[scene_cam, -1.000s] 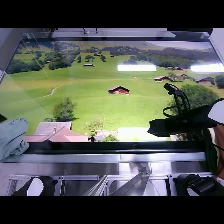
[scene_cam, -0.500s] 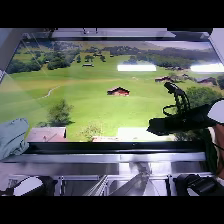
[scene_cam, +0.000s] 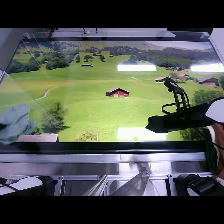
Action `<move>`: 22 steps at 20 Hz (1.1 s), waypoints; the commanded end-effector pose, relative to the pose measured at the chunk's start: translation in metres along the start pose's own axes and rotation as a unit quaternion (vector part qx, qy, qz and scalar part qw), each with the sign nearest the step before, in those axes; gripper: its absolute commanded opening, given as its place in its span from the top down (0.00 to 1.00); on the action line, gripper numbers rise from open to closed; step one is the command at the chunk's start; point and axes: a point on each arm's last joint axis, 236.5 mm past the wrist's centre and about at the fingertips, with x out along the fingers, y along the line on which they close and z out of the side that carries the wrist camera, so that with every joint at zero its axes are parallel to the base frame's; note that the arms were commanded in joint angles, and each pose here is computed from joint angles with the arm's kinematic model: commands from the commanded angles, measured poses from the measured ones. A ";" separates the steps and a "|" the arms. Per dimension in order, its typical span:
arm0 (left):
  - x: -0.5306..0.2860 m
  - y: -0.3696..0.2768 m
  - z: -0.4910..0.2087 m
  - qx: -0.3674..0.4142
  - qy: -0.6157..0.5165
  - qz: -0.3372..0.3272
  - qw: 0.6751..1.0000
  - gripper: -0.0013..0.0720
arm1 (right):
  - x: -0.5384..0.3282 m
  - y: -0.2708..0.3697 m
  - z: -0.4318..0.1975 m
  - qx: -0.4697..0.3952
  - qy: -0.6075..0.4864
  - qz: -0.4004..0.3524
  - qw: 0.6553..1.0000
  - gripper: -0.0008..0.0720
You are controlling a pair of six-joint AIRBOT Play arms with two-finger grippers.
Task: Fold the shirts.
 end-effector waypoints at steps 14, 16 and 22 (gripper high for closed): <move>-0.001 -0.142 -0.036 0.276 0.039 0.047 0.959 0.00 | 0.001 0.000 0.003 0.001 -0.005 0.001 1.000 0.96; -0.009 -0.115 -0.025 0.267 0.035 0.087 0.959 0.00 | 0.001 0.000 0.003 -0.001 -0.004 0.001 1.000 0.95; -0.039 -0.060 0.004 0.187 0.002 0.104 0.977 0.01 | 0.001 0.000 0.003 -0.006 -0.004 0.001 1.000 0.96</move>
